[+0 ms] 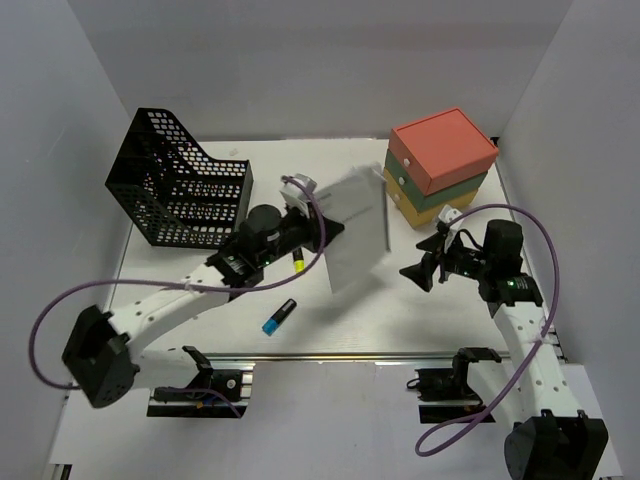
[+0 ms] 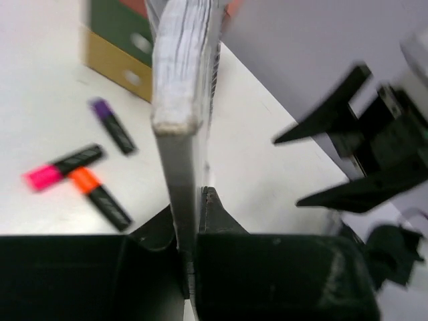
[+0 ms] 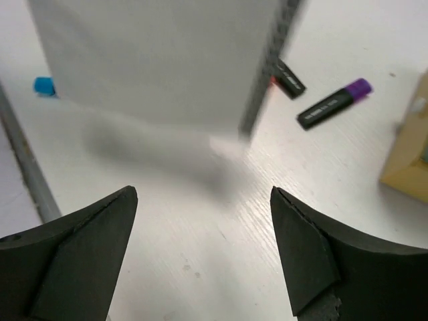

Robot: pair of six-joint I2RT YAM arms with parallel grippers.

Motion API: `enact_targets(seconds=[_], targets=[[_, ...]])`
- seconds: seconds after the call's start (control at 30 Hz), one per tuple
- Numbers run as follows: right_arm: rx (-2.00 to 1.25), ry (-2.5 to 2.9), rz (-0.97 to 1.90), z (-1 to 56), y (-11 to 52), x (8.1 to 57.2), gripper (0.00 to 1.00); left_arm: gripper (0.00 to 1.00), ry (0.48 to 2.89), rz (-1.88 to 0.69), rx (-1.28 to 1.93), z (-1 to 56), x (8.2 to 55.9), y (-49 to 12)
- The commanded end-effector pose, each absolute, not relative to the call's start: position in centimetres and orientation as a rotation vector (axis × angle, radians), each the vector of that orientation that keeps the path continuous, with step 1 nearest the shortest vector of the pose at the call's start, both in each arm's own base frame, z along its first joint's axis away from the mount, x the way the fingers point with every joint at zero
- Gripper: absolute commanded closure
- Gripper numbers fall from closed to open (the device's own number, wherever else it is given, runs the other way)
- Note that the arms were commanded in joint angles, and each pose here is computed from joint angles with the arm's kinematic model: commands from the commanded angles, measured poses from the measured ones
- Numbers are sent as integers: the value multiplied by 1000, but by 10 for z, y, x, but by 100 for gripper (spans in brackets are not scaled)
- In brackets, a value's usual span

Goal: Organize the desk

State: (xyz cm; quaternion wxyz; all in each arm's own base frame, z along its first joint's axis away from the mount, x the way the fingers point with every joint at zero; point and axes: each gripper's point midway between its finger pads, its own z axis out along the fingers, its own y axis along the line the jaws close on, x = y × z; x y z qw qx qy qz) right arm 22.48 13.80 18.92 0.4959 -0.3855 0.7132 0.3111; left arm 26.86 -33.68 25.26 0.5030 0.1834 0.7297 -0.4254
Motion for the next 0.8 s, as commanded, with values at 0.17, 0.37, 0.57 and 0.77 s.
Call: enact_targets(seconds=[0.17, 0.37, 0.57, 0.77], targets=[[-747, 1738, 549, 204, 116, 257, 23, 100, 1721, -600, 73, 330, 298, -238], [-714, 1774, 532, 198, 111, 263, 91, 100, 1681, -376, -129, 367, 313, -190], [-813, 1756, 575, 194, 118, 256, 82, 100, 1637, -382, 121, 379, 302, -203], [-1102, 1471, 828, 222, 157, 207, 11, 100, 1436, -699, 644, 387, 239, -258]])
